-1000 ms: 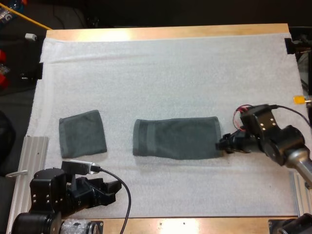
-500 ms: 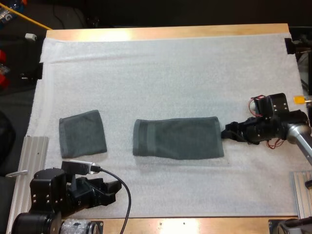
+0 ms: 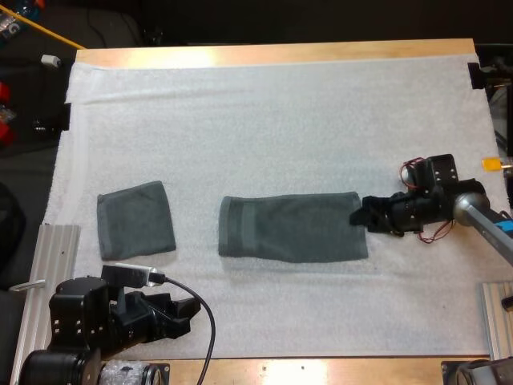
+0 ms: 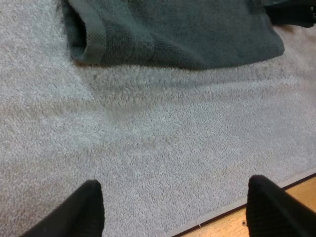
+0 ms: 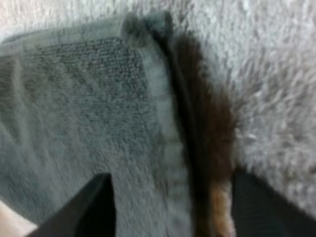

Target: Pick towel from pile, fold and stack

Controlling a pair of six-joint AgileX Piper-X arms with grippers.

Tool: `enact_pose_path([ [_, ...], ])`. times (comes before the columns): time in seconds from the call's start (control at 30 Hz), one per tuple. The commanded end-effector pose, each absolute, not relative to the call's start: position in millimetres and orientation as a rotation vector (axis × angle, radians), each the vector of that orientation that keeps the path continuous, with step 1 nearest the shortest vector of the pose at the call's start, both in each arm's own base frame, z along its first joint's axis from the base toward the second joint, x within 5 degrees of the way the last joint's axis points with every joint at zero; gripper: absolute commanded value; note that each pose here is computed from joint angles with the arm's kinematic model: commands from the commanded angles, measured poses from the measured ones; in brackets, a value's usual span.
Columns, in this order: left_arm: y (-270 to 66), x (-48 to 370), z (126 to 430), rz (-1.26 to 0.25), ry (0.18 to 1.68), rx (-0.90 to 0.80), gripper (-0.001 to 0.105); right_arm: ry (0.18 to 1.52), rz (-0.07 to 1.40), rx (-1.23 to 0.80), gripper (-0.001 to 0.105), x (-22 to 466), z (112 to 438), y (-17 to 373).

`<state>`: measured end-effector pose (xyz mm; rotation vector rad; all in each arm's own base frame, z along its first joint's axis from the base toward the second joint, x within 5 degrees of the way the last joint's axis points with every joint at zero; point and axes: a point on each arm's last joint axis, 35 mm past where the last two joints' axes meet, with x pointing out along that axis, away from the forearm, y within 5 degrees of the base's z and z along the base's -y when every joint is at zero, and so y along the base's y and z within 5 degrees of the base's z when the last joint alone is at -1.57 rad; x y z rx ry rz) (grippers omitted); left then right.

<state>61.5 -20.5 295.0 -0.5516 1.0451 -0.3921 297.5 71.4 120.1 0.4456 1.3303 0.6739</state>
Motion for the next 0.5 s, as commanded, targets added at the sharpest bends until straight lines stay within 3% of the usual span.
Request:
enact_pose_path([
  [0.0,-21,61,298,-0.409,1.031,-0.548,0.059,1.321,0.701,0.494,0.048,301,120,72],
  [0.47,-21,61,298,-0.409,1.031,-0.548,0.059,1.388,0.778,0.464,0.048,293,108,116],
])
